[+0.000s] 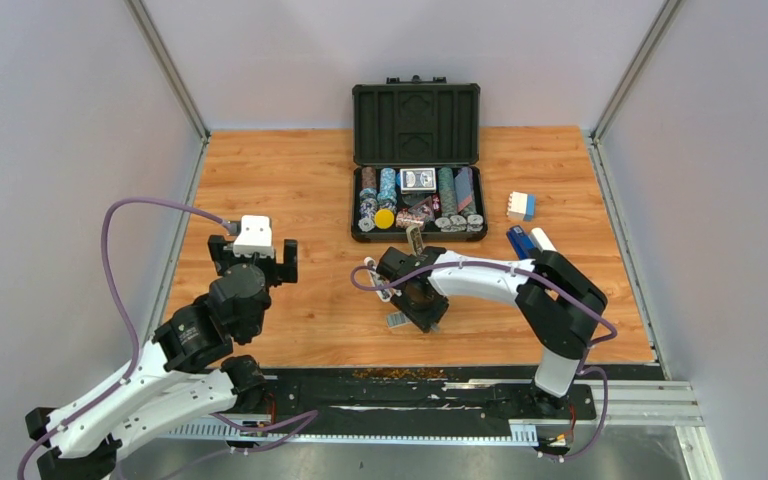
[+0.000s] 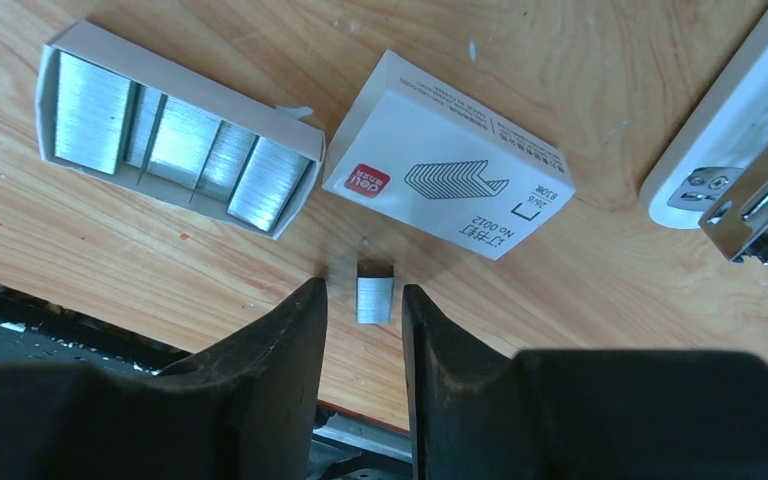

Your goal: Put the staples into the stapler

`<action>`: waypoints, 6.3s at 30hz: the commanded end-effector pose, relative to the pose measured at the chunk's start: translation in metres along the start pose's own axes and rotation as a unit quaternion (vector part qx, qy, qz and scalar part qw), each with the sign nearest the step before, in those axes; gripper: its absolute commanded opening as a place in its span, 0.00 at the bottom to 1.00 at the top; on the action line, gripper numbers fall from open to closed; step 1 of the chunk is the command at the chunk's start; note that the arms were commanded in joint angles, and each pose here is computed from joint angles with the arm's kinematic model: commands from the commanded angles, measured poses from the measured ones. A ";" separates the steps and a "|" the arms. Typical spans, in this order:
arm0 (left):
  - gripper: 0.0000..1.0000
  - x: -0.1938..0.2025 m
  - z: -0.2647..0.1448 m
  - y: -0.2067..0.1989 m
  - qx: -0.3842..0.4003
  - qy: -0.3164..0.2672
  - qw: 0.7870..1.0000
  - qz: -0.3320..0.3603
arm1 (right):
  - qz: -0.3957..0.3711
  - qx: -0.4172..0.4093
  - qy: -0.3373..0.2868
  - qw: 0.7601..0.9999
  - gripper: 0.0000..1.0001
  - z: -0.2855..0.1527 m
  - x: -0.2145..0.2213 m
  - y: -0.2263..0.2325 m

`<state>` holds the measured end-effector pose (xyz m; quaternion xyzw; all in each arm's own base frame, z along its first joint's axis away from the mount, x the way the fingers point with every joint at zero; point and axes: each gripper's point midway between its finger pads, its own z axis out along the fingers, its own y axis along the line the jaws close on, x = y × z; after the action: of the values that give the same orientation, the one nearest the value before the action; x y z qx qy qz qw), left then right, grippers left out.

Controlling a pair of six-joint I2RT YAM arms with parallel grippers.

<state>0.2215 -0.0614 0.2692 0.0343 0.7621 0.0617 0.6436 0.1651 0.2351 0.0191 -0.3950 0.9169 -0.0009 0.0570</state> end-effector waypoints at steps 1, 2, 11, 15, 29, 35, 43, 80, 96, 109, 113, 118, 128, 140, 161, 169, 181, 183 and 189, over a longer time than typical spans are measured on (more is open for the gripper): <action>1.00 -0.009 0.001 0.004 -0.011 -0.014 1.000 -0.014 | -0.013 0.008 -0.019 1.000 0.33 0.000 -0.015 -0.001; 1.00 -0.008 0.001 0.004 -0.010 -0.014 1.000 -0.013 | -0.013 0.007 -0.019 1.000 0.32 0.001 -0.015 -0.001; 1.00 -0.008 0.003 0.003 -0.010 -0.012 1.000 -0.010 | -0.018 0.004 -0.007 1.000 0.18 0.010 -0.006 -0.001; 1.00 -0.007 0.003 0.003 -0.010 -0.011 1.000 -0.009 | -0.017 0.003 -0.016 1.000 0.14 0.005 -0.008 -0.001; 1.00 -0.006 0.004 0.009 -0.024 -0.014 1.000 -0.014 | 0.025 -0.009 -0.156 0.987 0.12 -0.063 -0.061 0.006; 1.00 -0.006 0.004 0.014 -0.032 -0.019 0.999 -0.024 | 0.054 -0.013 -0.227 0.972 0.11 -0.081 -0.099 0.010; 1.00 -0.006 0.005 0.016 -0.037 -0.021 0.999 -0.030 | 0.082 -0.019 -0.284 0.955 0.11 -0.079 -0.135 0.015; 1.00 -0.006 0.006 0.018 -0.035 -0.021 0.998 -0.038 | 0.098 0.014 -0.295 0.950 0.13 -0.018 -0.154 0.012; 1.00 -0.006 0.007 0.016 -0.032 -0.021 0.999 -0.038 | 0.094 0.010 -0.285 0.954 0.13 -0.011 -0.150 0.014; 1.00 -0.006 0.007 0.016 -0.031 -0.021 0.999 -0.037 | 0.094 0.004 -0.277 0.956 0.13 -0.006 -0.146 0.016; 1.00 -0.005 0.007 0.015 -0.030 -0.020 0.999 -0.036 | 0.091 0.002 -0.273 0.958 0.14 -0.005 -0.145 0.017; 1.00 -0.005 0.007 0.014 -0.028 -0.020 0.999 -0.035 | 0.088 0.000 -0.272 0.958 0.18 -0.007 -0.145 0.018; 1.00 -0.005 0.008 0.014 -0.028 -0.019 0.999 -0.034 | 0.098 0.002 -0.298 0.950 0.36 -0.034 -0.154 0.015; 1.00 -0.005 0.008 0.013 -0.026 -0.019 0.999 -0.034 | 0.131 0.029 -0.314 0.940 0.43 -0.041 -0.168 -0.008; 0.99 -0.004 0.009 0.011 -0.022 -0.017 0.999 -0.032 | 0.127 0.025 -0.277 0.952 0.43 -0.017 -0.146 -0.007; 1.00 -0.001 0.012 0.005 -0.014 -0.009 1.000 -0.025 | 0.111 0.011 -0.317 0.942 0.46 -0.044 -0.142 -0.006; 1.00 0.009 0.020 -0.018 0.019 0.024 1.000 0.002 | 0.013 -0.037 -0.460 0.887 0.51 -0.058 -0.139 0.007; 1.00 0.011 0.022 -0.021 0.022 0.030 0.999 0.004 | 0.003 -0.042 -0.463 0.885 0.51 -0.053 -0.136 0.010; 1.00 0.017 0.027 -0.038 0.044 0.057 0.997 -0.010 | -0.017 -0.052 -0.467 0.883 0.48 -0.040 -0.135 0.015</action>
<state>0.2420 -0.0838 0.2334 0.0702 0.7958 0.0596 0.5985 0.2351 0.3183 0.0498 -0.3554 0.8178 0.1908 0.4105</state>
